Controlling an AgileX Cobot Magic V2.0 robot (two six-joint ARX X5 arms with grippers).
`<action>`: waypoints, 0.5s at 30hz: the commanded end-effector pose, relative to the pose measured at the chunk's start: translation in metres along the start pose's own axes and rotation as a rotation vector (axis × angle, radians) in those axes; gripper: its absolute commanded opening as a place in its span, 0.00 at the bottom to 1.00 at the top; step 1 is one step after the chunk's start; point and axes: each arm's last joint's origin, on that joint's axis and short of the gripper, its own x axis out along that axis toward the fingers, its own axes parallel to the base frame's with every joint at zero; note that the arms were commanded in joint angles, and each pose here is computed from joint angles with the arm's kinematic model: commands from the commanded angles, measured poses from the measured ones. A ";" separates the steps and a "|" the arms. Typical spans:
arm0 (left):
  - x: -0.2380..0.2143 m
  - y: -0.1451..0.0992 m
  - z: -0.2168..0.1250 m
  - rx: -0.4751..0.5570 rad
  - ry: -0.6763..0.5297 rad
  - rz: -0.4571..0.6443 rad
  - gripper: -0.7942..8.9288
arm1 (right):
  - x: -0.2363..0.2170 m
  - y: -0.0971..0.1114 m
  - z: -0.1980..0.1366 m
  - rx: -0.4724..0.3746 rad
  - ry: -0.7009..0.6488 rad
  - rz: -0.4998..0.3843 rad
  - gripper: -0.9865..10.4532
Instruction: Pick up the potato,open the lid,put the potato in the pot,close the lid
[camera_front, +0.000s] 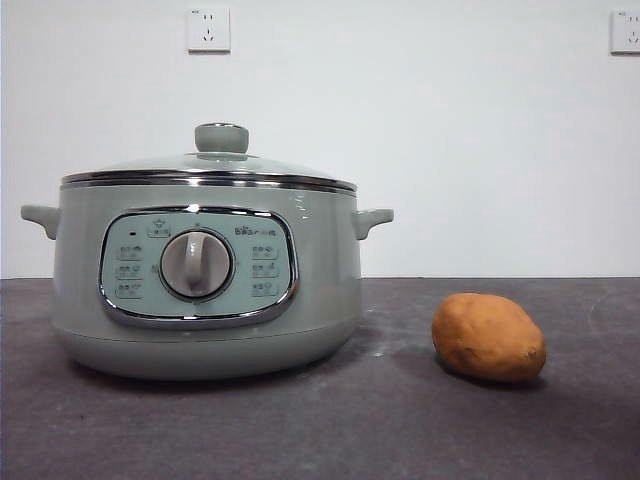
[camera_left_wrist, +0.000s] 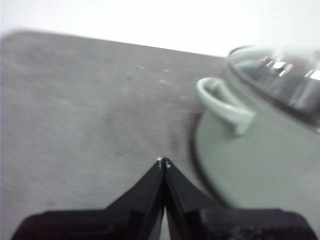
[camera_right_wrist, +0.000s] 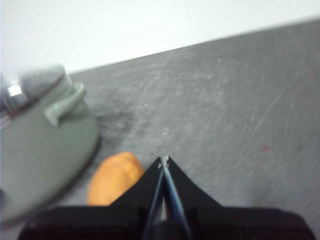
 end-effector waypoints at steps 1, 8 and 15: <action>0.001 0.000 -0.004 -0.218 0.020 -0.037 0.08 | 0.001 -0.001 -0.004 0.284 0.013 -0.006 0.07; 0.001 0.000 -0.004 -0.218 0.017 -0.045 0.08 | 0.001 -0.001 -0.003 0.305 0.004 -0.006 0.07; -0.002 -0.006 0.008 -0.226 -0.025 -0.148 0.08 | -0.004 0.005 0.012 0.298 -0.036 0.019 0.07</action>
